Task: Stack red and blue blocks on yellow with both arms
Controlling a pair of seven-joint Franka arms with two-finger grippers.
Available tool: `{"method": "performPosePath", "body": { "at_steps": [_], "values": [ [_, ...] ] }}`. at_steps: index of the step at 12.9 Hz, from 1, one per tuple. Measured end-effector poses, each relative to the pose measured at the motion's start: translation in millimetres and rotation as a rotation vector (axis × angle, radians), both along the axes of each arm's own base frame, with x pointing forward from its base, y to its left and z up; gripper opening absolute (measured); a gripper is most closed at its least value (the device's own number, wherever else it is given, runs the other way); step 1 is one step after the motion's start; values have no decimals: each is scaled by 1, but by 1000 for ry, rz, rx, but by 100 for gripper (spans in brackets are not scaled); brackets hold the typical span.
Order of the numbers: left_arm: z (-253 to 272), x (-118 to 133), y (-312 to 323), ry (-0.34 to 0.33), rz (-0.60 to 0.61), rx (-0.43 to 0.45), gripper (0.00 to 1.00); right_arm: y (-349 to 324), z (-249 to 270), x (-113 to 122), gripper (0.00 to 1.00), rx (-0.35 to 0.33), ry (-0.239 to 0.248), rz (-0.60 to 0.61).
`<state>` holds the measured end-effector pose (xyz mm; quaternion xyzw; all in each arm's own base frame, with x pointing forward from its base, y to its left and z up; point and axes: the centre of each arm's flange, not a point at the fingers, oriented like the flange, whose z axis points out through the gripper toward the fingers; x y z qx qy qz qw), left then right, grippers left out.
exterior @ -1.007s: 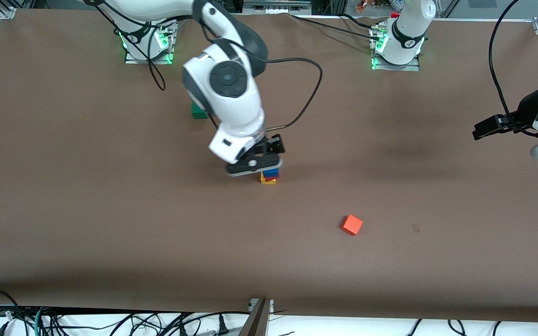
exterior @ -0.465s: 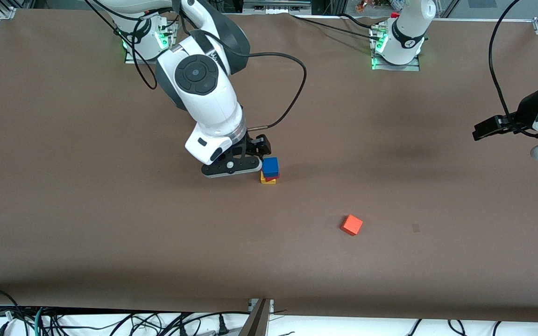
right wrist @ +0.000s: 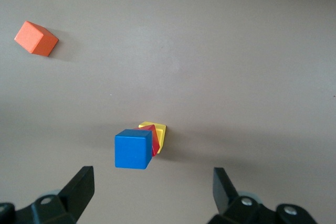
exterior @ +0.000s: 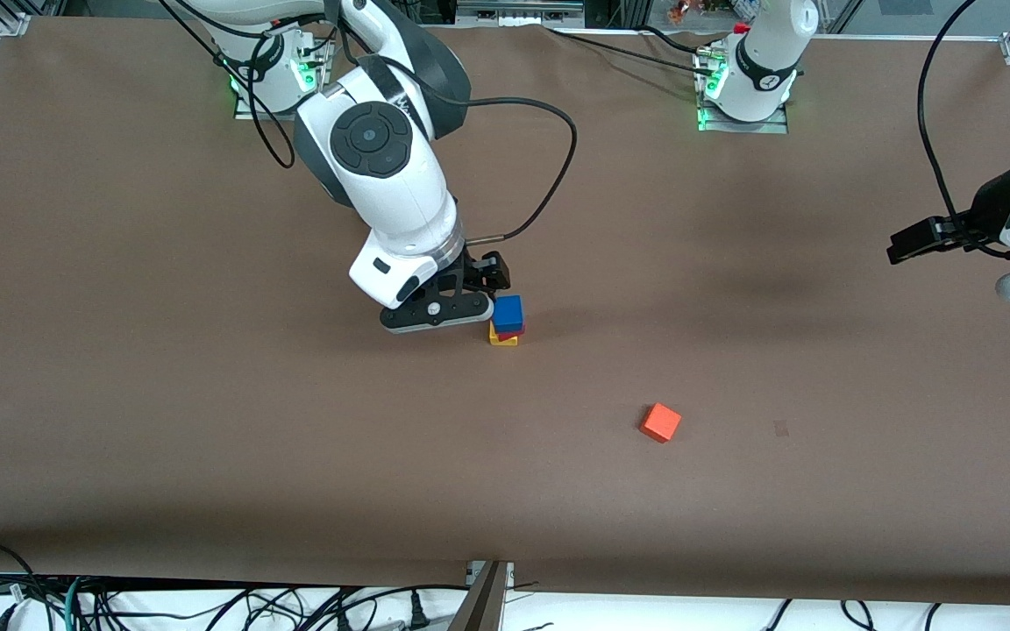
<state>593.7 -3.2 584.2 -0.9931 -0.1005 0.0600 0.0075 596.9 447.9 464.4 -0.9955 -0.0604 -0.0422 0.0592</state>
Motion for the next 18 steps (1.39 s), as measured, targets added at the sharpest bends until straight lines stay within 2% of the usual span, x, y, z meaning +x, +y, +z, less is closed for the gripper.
{"method": "performPosePath", "body": {
  "at_steps": [4, 9, 11, 14, 18],
  "values": [
    [0, 0, 0, 0, -1, 0, 100, 6, 0, -5, 100, 5, 5, 12],
    [0, 0, -1, 0, -1, 0, 100, -9, 5, -6, 100, -42, 46, 36],
    [0, 0, -1, 0, -2, 0, 100, -41, 33, 4, 100, -57, 30, 33],
    [0, 0, -1, 0, -2, 0, 100, -111, 67, 29, 100, -64, 24, -47],
    [0, 0, -1, 0, -2, 0, 100, -187, 95, 33, 100, -79, 121, -110]
  ]
}}
